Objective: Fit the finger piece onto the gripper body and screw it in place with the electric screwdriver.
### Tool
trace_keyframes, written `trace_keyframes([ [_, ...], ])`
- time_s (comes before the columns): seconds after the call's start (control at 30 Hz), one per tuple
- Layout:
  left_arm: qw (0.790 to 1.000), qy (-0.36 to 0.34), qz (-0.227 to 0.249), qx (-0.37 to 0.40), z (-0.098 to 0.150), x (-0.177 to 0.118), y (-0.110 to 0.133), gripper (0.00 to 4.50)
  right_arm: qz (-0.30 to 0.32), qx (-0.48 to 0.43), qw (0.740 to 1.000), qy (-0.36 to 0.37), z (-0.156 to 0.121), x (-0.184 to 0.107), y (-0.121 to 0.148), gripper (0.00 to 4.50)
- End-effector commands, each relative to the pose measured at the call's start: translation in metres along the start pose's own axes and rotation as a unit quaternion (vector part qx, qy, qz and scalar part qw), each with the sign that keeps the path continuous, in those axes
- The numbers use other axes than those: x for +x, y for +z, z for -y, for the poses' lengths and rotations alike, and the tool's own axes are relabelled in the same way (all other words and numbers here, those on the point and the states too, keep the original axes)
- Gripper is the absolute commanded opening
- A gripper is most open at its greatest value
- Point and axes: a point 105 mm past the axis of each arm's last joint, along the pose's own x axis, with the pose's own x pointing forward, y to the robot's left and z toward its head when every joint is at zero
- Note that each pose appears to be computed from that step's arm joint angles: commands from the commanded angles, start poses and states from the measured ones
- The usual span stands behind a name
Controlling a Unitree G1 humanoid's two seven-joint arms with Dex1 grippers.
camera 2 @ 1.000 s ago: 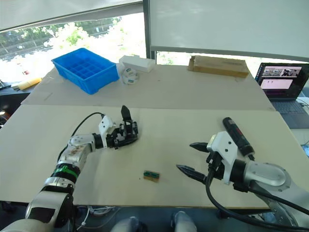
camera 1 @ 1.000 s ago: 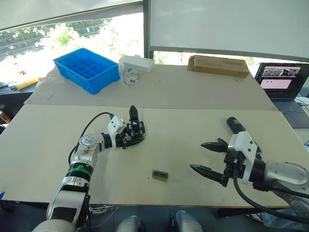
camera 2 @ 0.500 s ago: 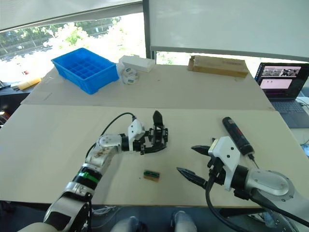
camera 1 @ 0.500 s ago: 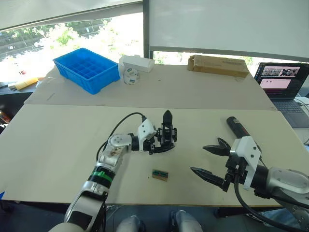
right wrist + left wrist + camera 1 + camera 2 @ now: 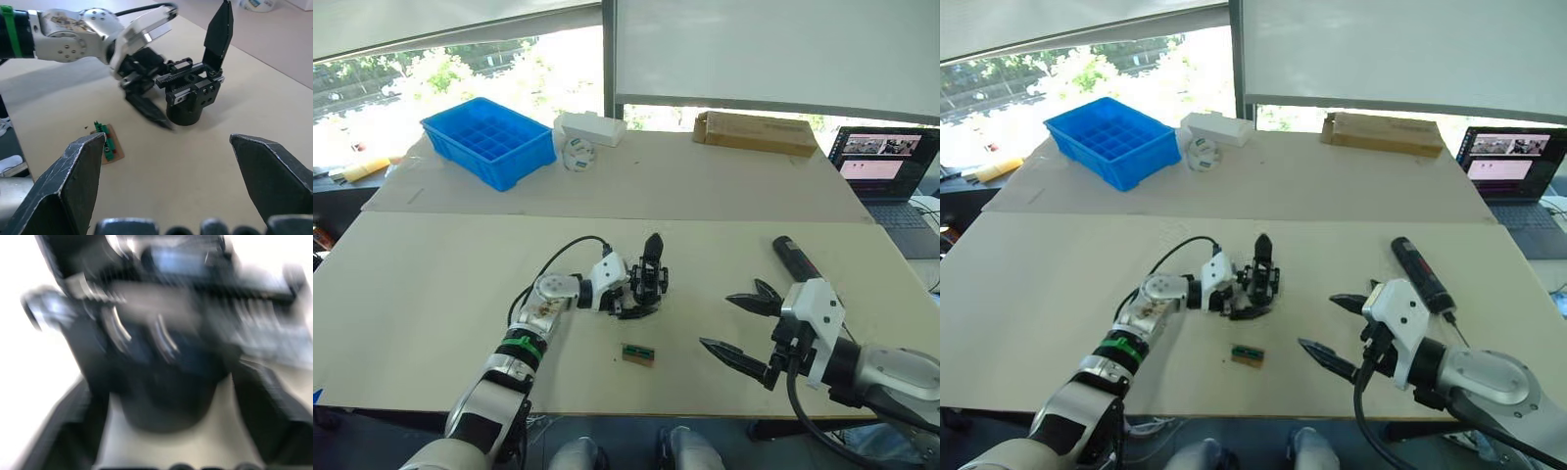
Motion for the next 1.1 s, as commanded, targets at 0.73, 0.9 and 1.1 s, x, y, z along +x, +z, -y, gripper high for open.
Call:
trace_keyframes([
  [0.73, 0.987, -0.139, 0.071, 0.039, 0.066, -0.109, 0.18, 4.48, -0.389, 0.162, 0.897, -0.133, 0.177, -0.004, -0.059, 4.5],
  [0.9, 0.989, -0.125, 0.065, 0.051, 0.068, -0.106, 0.182, 4.48, -0.432, 0.181, 0.879, -0.092, 0.172, 0.006, -0.071, 4.5],
  [1.1, 0.991, -0.106, 0.055, 0.055, 0.06, -0.102, 0.177, 4.5, -0.466, 0.154, 0.869, -0.066, 0.167, 0.013, -0.091, 3.75],
])
